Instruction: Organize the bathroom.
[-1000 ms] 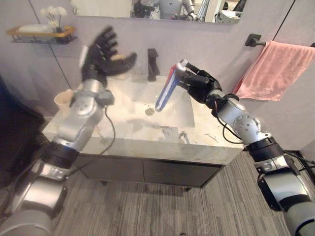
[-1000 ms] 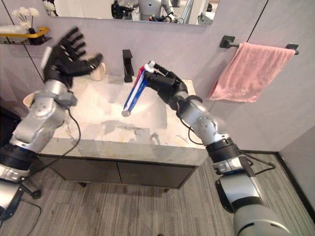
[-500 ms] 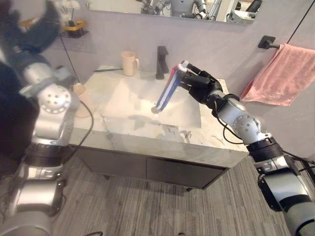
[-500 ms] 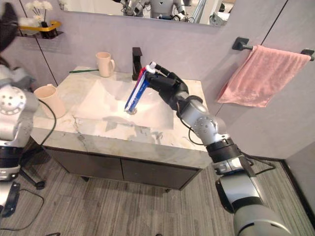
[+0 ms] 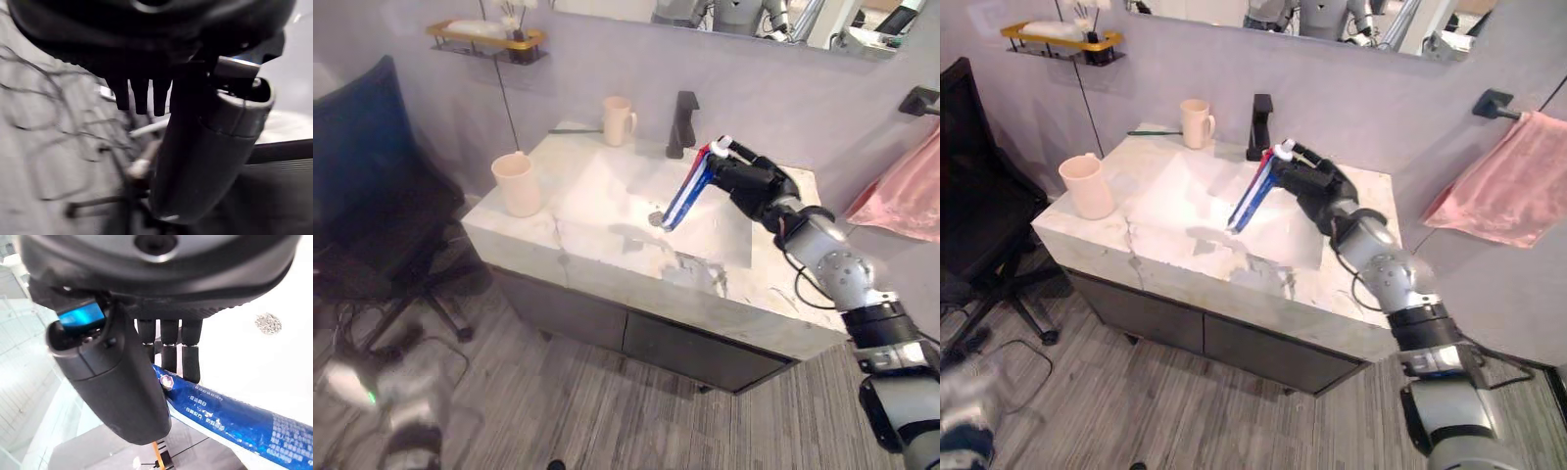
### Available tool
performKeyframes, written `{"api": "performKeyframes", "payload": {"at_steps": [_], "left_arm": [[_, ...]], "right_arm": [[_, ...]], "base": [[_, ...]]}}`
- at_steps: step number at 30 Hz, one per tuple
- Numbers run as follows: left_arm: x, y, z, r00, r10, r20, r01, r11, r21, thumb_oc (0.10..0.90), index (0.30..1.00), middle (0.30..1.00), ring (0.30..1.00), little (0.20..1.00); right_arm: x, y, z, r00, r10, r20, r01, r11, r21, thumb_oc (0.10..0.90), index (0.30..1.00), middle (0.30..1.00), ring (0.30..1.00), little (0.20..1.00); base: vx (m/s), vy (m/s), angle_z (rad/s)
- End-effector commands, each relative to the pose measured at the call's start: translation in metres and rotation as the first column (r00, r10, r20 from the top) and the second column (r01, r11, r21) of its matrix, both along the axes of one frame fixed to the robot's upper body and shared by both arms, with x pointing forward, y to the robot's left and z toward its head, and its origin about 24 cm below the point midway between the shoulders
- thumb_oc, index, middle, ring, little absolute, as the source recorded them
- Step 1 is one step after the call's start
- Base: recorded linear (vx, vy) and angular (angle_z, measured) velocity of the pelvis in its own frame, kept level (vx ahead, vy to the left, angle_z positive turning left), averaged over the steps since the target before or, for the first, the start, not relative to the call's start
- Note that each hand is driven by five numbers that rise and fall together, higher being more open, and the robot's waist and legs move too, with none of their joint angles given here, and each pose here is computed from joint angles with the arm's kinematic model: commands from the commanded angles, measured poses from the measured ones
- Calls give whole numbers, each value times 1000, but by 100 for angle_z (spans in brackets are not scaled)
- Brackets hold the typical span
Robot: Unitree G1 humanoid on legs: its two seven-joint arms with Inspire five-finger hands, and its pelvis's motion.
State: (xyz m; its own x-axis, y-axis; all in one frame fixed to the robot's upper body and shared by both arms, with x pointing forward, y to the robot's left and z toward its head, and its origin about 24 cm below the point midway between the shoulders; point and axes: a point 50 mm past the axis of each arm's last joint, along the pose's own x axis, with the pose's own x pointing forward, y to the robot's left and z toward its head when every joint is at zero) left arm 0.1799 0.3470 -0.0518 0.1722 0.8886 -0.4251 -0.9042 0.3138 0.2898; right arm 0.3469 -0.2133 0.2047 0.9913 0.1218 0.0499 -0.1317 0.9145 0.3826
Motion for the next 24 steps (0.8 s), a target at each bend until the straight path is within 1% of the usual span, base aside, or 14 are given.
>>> {"api": "performKeyframes", "payload": {"at_steps": [1, 2, 6, 7, 8, 9, 10, 11, 12, 13, 16, 20, 22, 24], "left_arm": [[-36, 16, -24, 946, -227, -232, 218, 974, -62, 800, 900, 900, 900, 900], [-58, 7, -45, 887, -307, -346, 249, 947, -201, 800, 900, 900, 900, 900], [-105, -11, -75, 739, -449, -502, 230, 869, -439, 800, 900, 900, 900, 900], [-129, -20, -84, 599, -561, -571, 228, 804, -550, 800, 900, 900, 900, 900], [-129, -20, -84, 595, -562, -574, 231, 804, -547, 800, 900, 900, 900, 900], [-139, -30, -90, 466, -656, -593, 245, 740, -626, 800, 900, 900, 900, 900], [-139, -32, -90, 443, -672, -594, 248, 728, -639, 800, 900, 900, 900, 900], [-141, -38, -93, 251, -756, -604, 286, 654, -700, 800, 900, 900, 900, 900], [-141, -38, -93, 233, -762, -604, 292, 647, -704, 800, 900, 900, 900, 900], [-140, -40, -94, 105, -789, -606, 319, 604, -731, 800, 900, 900, 900, 900], [-137, -42, -93, -85, -801, -593, 324, 541, -776, 800, 900, 900, 900, 900], [-135, -46, -93, -164, -795, -583, 315, 518, -795, 800, 900, 900, 900, 900], [-137, -48, -94, -137, -801, -583, 306, 525, -794, 800, 900, 900, 900, 900], [-144, -51, -96, -36, -815, -578, 275, 548, -790, 800, 900, 900, 900, 900]], "right_arm": [[-14, -5, 91, 934, 42, 355, -59, 997, 39, 400, 300, 300, 300, 300], [-15, -2, 97, 930, 61, 363, -77, 997, 29, 400, 300, 300, 300, 300], [-15, 8, 103, 922, 113, 370, -127, 992, 13, 400, 300, 300, 300, 300], [-14, 13, 107, 915, 150, 374, -164, 986, 5, 400, 300, 300, 300, 300], [-14, 12, 107, 914, 152, 375, -166, 986, 5, 400, 300, 300, 300, 300], [-15, 18, 111, 906, 189, 379, -200, 980, -10, 400, 300, 300, 300, 300], [-15, 20, 112, 904, 195, 380, -206, 978, -11, 400, 300, 300, 300, 300], [-17, 25, 115, 896, 221, 385, -231, 973, -21, 400, 300, 300, 300, 300], [-18, 26, 115, 896, 222, 385, -232, 973, -22, 400, 300, 300, 300, 300], [-19, 28, 118, 890, 238, 389, -248, 969, -26, 400, 300, 300, 300, 300], [-19, 35, 121, 877, 266, 399, -272, 961, -44, 400, 300, 300, 300, 300], [-23, 43, 127, 863, 285, 416, -291, 955, -52, 400, 300, 300, 300, 300], [-24, 44, 130, 861, 286, 421, -291, 955, -53, 400, 300, 300, 300, 300], [-27, 44, 133, 860, 282, 425, -288, 956, -52, 400, 300, 300, 300, 300]], "base": [[-8, 22, 3], [0, 0, 0], [-35, 33, -1], [-14, 45, -1], [-13, 65, -1], [-5, 40, -2], [-10, 56, -13], [-6, 26, -17], [-14, 32, -18], [-19, 21, -7], [-29, 28, -5], [-30, 19, -11], [0, 0, 0], [0, 0, 0]]}}
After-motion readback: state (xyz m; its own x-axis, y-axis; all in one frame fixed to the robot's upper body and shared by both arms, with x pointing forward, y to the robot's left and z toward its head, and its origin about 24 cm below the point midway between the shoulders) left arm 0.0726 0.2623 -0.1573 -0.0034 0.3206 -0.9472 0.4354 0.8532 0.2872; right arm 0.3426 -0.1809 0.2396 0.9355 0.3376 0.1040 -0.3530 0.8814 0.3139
